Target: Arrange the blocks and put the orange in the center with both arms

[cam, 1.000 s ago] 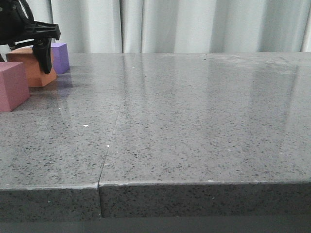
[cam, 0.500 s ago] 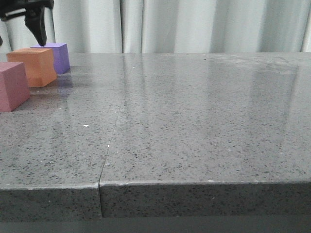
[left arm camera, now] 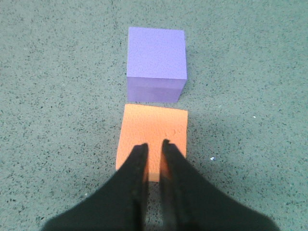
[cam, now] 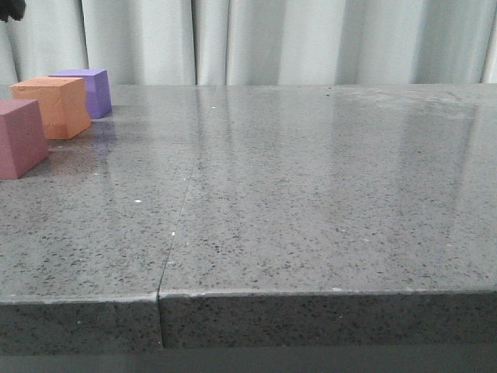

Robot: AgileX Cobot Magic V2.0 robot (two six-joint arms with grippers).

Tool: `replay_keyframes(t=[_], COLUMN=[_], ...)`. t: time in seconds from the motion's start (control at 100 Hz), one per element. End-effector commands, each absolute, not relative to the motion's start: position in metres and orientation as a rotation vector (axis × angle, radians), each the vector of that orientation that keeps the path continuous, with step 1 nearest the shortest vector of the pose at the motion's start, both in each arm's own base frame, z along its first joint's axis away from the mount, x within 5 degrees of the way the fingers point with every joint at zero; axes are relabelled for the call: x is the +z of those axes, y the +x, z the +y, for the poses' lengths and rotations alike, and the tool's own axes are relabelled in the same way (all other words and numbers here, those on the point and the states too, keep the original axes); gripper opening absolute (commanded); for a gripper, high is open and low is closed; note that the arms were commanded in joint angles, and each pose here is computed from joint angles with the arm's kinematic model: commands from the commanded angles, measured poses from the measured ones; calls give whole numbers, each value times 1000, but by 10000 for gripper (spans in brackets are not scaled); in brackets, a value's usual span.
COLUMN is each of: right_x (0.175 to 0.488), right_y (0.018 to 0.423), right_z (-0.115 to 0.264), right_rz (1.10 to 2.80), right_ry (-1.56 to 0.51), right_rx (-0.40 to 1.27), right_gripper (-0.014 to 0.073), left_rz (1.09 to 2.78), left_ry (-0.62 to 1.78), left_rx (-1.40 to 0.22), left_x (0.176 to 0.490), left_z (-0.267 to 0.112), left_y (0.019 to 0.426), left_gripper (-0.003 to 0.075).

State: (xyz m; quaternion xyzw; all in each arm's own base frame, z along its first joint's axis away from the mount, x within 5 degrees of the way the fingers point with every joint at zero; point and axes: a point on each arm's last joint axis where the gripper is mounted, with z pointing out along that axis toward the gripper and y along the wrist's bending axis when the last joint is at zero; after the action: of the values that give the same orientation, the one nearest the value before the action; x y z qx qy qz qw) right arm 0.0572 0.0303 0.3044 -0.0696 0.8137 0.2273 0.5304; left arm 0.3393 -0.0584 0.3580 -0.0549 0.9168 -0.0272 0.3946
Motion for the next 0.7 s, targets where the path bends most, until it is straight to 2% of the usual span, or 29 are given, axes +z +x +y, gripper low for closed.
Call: replay_keyframes(t=[0.0,0.69], right_x=[320,320], right_y=[59,59], right_z=[31,31], right_rz=[1842,1842], right_ry=[-162,-162], right_rx=[566,566], right_gripper=[-68,-68], left_rz=[2195,2059], left_ry=[-114,-88], left_rx=[-112,-157], left_x=[387,392], left_z=[-59,-40], left_y=[325,230], left_gripper=[-20,-20])
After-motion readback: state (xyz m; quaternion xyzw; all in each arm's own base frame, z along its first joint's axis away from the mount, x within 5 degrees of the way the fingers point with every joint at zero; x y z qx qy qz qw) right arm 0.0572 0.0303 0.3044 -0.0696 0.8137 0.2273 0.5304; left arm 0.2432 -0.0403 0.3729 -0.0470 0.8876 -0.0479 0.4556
